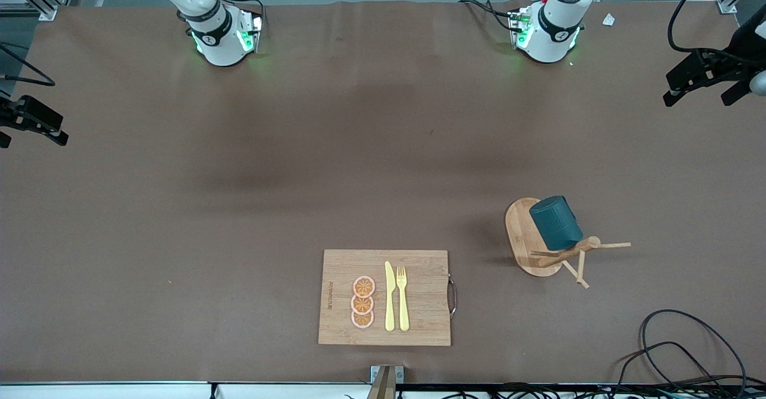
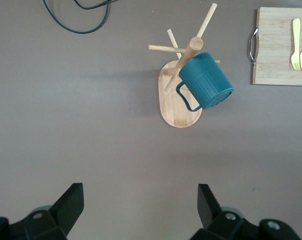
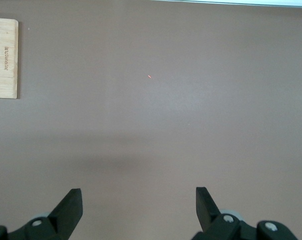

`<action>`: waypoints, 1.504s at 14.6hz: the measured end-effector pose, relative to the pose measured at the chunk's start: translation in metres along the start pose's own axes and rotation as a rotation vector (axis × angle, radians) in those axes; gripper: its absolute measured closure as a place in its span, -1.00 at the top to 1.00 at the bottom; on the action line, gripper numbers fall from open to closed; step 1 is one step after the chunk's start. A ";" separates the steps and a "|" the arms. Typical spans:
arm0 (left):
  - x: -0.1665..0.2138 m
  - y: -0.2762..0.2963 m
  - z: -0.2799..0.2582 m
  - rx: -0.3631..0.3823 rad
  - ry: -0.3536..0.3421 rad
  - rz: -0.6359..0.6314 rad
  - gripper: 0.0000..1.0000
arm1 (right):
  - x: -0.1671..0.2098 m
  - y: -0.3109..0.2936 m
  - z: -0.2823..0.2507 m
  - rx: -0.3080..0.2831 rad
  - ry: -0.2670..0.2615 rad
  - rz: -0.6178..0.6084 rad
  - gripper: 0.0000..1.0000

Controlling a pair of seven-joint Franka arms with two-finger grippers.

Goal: Transfer cup from left to right arm and place
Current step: 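Reach the left gripper to the teal mug on the wooden stand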

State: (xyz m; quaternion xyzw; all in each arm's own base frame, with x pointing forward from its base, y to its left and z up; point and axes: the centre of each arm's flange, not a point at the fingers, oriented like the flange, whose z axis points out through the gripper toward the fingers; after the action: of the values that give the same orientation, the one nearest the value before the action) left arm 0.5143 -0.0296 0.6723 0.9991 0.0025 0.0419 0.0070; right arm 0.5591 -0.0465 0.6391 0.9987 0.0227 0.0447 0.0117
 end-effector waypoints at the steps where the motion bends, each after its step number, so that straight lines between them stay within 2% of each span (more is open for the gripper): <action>1: 0.000 0.000 0.000 0.000 0.000 0.000 1.00 | 0.000 0.000 0.000 0.000 0.000 0.000 1.00; 7: 0.005 0.022 0.015 0.003 -0.026 0.030 1.00 | 0.000 0.000 0.000 0.000 0.000 0.000 1.00; 11: 0.031 0.034 0.070 0.007 -0.112 -0.092 1.00 | 0.000 0.000 0.000 0.000 0.000 0.000 1.00; 18: 0.076 0.040 0.156 -0.198 -0.208 -0.417 1.00 | 0.000 0.000 0.000 0.000 -0.001 0.000 1.00; 22: 0.096 0.037 0.215 -0.244 -0.271 -0.569 1.00 | 0.000 0.000 0.000 0.000 -0.001 0.000 1.00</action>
State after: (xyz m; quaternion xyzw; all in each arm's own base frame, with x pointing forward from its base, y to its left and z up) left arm 0.6283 -0.0692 0.4671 0.9466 0.2755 -0.0948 0.1383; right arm 0.5590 -0.0464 0.6390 0.9987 0.0227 0.0443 0.0117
